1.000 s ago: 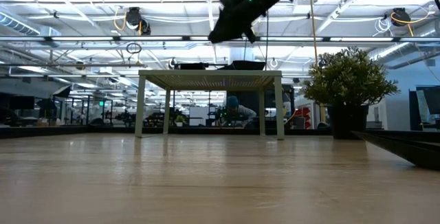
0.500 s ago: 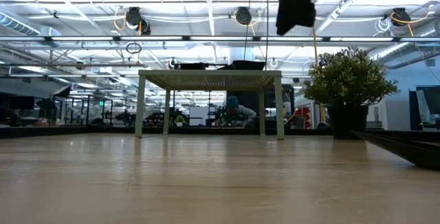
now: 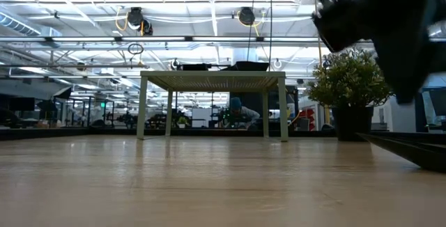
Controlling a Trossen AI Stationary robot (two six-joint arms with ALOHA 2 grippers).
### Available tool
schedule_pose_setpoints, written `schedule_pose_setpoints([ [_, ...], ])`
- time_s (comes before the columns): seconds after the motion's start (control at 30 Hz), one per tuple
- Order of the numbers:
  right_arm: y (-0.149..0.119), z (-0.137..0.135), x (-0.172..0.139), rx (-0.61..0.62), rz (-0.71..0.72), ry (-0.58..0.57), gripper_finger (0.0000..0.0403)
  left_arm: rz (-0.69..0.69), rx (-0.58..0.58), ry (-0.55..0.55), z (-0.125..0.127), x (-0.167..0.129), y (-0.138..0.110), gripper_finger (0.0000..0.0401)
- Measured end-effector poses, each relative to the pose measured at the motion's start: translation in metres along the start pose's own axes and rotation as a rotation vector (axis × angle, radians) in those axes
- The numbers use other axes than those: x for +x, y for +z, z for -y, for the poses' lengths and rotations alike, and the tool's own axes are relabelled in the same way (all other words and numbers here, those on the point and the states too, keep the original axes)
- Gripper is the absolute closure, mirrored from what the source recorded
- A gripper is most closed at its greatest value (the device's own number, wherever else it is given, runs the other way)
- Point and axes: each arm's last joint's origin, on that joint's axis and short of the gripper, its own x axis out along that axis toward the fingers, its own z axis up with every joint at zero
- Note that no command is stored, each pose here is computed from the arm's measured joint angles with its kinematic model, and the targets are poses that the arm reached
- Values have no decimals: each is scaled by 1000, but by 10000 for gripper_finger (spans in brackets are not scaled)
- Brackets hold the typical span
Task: Pick & Place Mini shaped plates
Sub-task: Stack the black drop-shaped plate on top of the other black drop-shaped plate on the shelf
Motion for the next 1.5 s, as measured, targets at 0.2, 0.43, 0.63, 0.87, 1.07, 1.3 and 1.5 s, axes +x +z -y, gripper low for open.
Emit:
schedule_pose_setpoints([
  [0.2,-28,25,31,170,8,68,264,-34,-21,8,-1,1,-4,256],
  [0.43,-41,37,37,182,36,17,270,-34,-6,9,-1,1,-4,256],
  [0.63,-41,32,37,163,32,55,271,-34,-4,8,-1,1,-4,256],
  [0.87,-45,26,36,147,-33,109,271,-34,-4,8,-1,1,-4,256],
  [1.07,-54,16,23,141,-73,207,271,-34,16,8,-1,1,-4,256],
  [1.3,-63,34,18,213,-79,26,271,-34,56,8,-1,1,-4,256],
  [1.5,-58,44,18,214,67,-58,271,-34,84,7,-1,1,-4,256],
])
